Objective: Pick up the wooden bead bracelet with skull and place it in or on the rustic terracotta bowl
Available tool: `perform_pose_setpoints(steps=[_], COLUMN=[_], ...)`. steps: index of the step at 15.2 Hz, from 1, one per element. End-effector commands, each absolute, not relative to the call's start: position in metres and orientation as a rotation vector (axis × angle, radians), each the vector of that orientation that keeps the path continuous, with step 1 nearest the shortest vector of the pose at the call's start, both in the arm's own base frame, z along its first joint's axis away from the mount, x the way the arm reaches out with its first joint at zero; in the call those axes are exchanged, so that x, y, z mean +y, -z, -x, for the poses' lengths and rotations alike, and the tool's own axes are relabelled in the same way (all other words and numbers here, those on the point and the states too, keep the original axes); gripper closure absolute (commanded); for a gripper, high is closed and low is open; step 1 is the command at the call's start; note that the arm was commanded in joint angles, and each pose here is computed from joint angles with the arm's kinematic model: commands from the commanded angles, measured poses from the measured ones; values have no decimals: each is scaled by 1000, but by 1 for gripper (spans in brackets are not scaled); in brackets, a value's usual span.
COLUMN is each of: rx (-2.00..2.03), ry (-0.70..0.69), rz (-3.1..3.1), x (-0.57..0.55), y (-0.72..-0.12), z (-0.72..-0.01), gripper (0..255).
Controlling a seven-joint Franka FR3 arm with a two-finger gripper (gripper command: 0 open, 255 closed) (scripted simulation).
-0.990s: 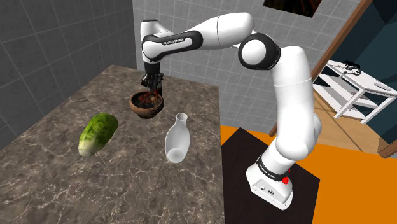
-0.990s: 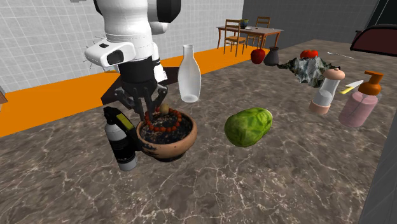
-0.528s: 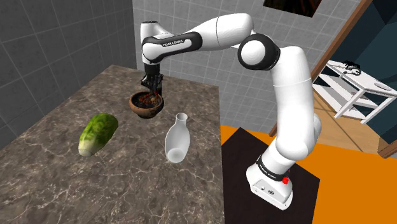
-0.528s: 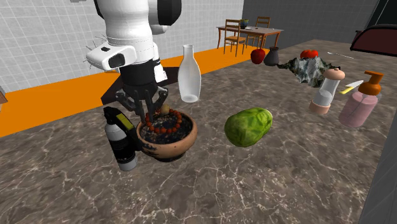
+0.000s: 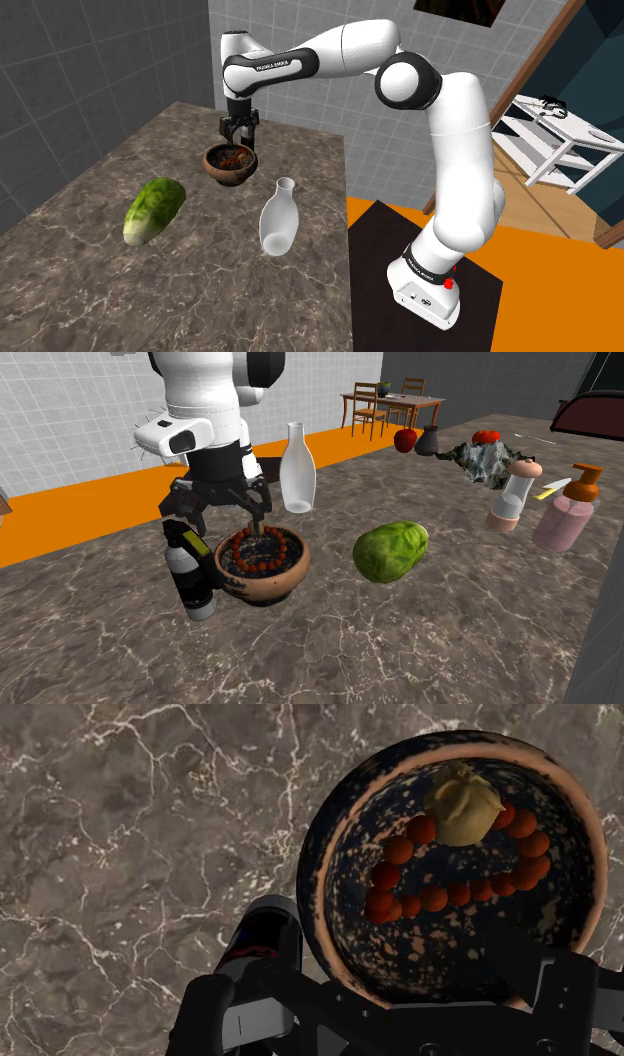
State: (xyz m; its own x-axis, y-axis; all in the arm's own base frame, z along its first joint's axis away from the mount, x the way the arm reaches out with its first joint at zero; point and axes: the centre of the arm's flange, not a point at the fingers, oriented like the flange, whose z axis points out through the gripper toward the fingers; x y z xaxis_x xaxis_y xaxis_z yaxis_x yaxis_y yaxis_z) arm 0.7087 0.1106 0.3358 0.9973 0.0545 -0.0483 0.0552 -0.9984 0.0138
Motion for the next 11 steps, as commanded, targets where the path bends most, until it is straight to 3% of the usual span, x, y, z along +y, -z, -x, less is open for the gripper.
perform_pose_setpoints(steps=[1,3,11], rx=[86,86,86], ry=[74,74,74], rz=[-3124,-3124,-3124], x=[111,111,111], y=[-356,-379,-379], z=[-711,-712,-712], gripper=[0,0,0])
